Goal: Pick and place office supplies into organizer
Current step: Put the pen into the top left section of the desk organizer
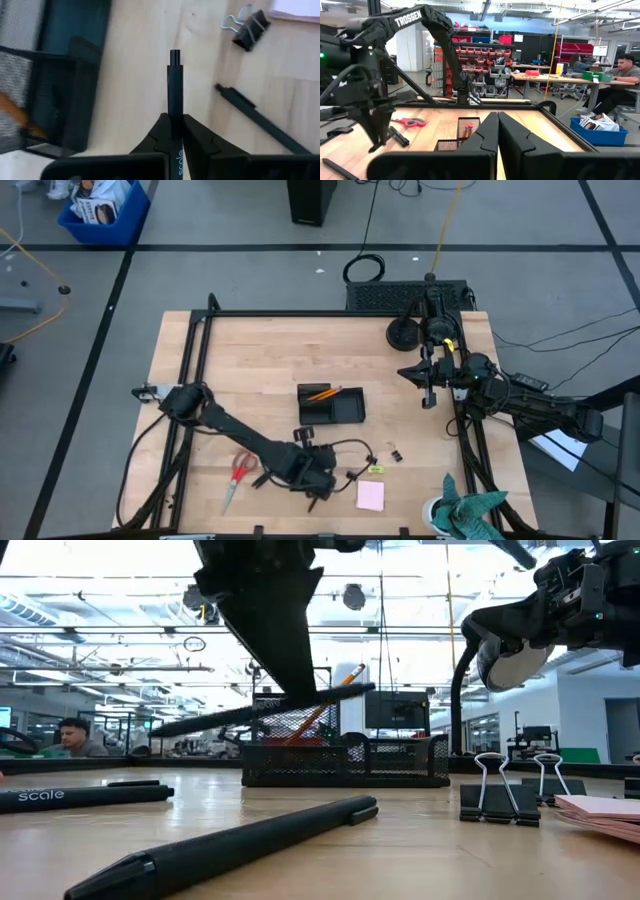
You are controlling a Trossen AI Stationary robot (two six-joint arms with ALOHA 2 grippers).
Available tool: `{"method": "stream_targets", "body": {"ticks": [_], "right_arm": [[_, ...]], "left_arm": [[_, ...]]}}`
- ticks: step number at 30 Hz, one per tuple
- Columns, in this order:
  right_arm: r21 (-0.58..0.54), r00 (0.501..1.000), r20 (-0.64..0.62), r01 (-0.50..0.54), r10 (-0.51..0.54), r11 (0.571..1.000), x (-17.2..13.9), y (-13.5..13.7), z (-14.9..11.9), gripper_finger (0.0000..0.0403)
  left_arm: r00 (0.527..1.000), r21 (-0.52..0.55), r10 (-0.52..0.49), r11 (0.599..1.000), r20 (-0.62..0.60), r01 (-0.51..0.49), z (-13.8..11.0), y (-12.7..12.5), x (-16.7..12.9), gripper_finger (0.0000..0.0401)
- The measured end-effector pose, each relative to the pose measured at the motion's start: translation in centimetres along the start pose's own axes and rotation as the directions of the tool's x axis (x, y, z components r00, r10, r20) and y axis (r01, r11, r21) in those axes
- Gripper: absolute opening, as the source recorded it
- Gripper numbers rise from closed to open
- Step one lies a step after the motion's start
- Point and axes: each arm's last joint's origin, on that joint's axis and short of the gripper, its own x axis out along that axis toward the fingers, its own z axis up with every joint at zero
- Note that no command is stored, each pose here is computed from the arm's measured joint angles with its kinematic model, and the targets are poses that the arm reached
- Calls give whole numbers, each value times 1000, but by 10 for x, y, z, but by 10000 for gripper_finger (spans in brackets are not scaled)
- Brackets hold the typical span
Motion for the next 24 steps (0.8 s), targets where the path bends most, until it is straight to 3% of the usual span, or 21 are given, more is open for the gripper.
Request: {"method": "stream_targets", "body": {"ticks": [9, 17, 21, 24], "right_arm": [[0, 1000, 0, 0, 0, 1000, 0, 0, 0, 0], [8, 1000, -1, -2, 2, 1000, 0, 0, 0, 0], [8, 1000, -1, -2, 2, 1000, 0, 0, 0, 0], [6, 1000, -1, -1, 1, 1000, 0, 0, 0, 0]], "left_arm": [[951, 98, 130, 982, 279, -162, 20, 28, -66, 18], [898, 114, 215, 954, 384, -277, 38, 86, -112, 25], [899, 106, 178, 965, 401, -238, 41, 126, -105, 18], [893, 78, 94, 987, 439, -143, 35, 156, -77, 19]]}}
